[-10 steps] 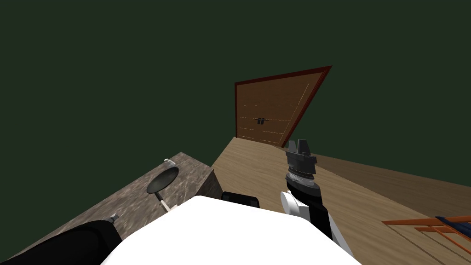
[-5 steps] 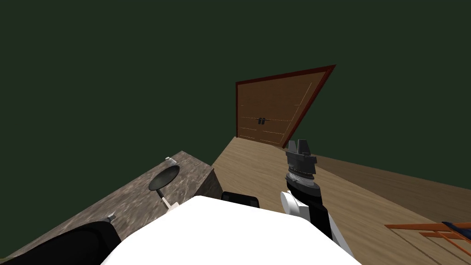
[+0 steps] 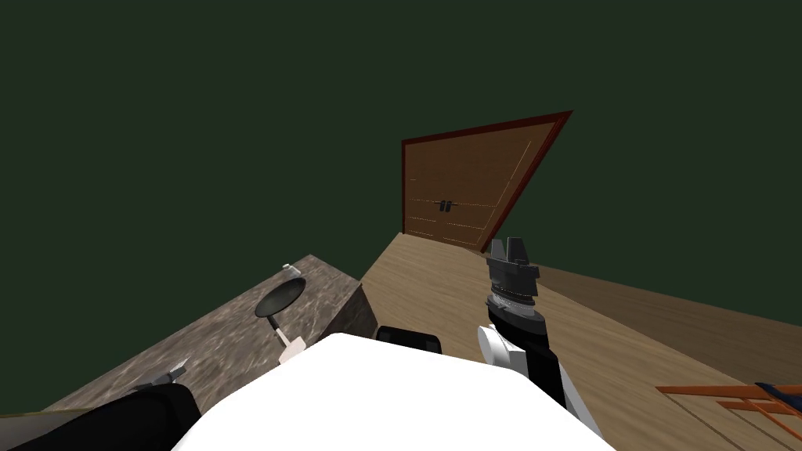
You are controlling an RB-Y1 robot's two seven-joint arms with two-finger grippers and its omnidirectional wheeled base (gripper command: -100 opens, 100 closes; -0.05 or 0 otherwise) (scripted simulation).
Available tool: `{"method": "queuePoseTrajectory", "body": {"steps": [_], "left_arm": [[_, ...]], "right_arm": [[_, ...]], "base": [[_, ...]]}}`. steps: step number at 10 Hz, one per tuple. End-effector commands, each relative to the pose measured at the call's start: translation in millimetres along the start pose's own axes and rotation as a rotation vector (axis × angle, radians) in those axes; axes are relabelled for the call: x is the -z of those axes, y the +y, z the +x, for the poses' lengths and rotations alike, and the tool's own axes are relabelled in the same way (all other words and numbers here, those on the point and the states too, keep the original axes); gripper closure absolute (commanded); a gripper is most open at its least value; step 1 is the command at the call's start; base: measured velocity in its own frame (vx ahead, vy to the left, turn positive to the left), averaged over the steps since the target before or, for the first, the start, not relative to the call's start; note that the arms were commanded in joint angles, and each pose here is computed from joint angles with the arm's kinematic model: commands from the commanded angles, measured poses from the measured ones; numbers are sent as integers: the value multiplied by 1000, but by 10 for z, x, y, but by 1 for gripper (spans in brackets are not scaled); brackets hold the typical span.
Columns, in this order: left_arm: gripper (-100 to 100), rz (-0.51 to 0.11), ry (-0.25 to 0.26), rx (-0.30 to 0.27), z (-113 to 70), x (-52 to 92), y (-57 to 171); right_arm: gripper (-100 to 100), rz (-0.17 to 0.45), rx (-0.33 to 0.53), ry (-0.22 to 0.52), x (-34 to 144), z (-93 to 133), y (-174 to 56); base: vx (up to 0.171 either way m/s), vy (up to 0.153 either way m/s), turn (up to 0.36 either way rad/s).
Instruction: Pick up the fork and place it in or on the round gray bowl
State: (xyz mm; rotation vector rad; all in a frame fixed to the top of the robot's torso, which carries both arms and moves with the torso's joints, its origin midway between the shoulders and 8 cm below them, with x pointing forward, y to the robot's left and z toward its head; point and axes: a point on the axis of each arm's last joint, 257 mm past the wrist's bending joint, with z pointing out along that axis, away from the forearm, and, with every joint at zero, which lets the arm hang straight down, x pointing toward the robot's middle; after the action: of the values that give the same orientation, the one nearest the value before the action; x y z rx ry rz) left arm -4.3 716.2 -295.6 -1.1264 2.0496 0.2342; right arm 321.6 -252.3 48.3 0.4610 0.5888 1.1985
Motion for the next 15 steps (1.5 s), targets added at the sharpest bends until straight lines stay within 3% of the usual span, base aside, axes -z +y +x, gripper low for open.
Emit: {"method": "queuePoseTrajectory", "body": {"steps": [1,6,14,15], "left_arm": [[100,10,18,-20,-39,69,-20],[100,5,43,-40,-108,193,-18],[100,-65,-23,64,-245,132,65],[100,-56,-15,52,-231,131,43]], "right_arm": [[0,0,0,0,0,0,0],[0,0,0,0,1,0,0],[0,0,0,0,1,-1,0],[0,0,0,0,1,-1,0]], "base": [[20,-40,-9],[109,-21,-29],[193,-17,-6],[71,1,-9]]}}
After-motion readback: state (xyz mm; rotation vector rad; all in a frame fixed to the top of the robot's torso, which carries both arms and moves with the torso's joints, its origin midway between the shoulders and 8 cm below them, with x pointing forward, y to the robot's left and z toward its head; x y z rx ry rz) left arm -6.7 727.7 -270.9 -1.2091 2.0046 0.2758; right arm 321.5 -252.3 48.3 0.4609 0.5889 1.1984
